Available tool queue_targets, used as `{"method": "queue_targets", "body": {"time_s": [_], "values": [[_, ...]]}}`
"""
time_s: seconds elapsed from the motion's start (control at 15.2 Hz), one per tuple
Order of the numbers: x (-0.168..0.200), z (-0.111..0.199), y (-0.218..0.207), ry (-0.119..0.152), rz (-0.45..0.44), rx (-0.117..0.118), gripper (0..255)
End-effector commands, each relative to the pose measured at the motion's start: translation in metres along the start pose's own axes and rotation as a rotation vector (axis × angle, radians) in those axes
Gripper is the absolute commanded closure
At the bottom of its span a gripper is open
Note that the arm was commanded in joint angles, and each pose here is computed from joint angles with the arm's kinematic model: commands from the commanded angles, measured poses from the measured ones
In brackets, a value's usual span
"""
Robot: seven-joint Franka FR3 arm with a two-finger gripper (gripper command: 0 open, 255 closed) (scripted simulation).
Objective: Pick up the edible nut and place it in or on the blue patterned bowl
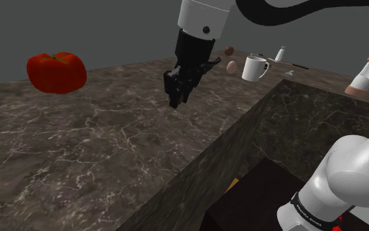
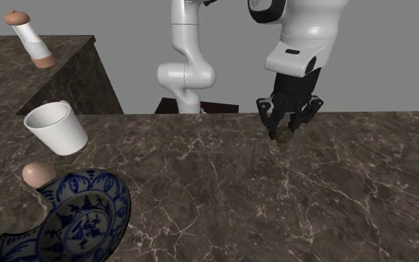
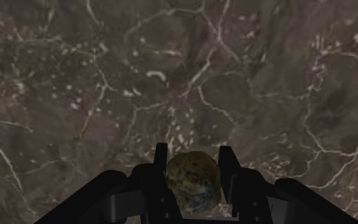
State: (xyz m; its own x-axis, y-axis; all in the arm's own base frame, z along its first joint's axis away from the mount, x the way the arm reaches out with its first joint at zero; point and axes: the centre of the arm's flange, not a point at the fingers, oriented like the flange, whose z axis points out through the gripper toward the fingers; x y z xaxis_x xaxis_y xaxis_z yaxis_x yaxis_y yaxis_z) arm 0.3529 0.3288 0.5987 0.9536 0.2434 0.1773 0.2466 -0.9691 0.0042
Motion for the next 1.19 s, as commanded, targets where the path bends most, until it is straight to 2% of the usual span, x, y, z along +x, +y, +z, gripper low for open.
{"method": "queue_targets", "body": {"time_s": [0.0,1.12], "values": [[0.001,-0.012,0.0,0.0,0.0,0.0,255],[0.017,-0.1,0.001,0.0,0.0,0.0,255]]}}
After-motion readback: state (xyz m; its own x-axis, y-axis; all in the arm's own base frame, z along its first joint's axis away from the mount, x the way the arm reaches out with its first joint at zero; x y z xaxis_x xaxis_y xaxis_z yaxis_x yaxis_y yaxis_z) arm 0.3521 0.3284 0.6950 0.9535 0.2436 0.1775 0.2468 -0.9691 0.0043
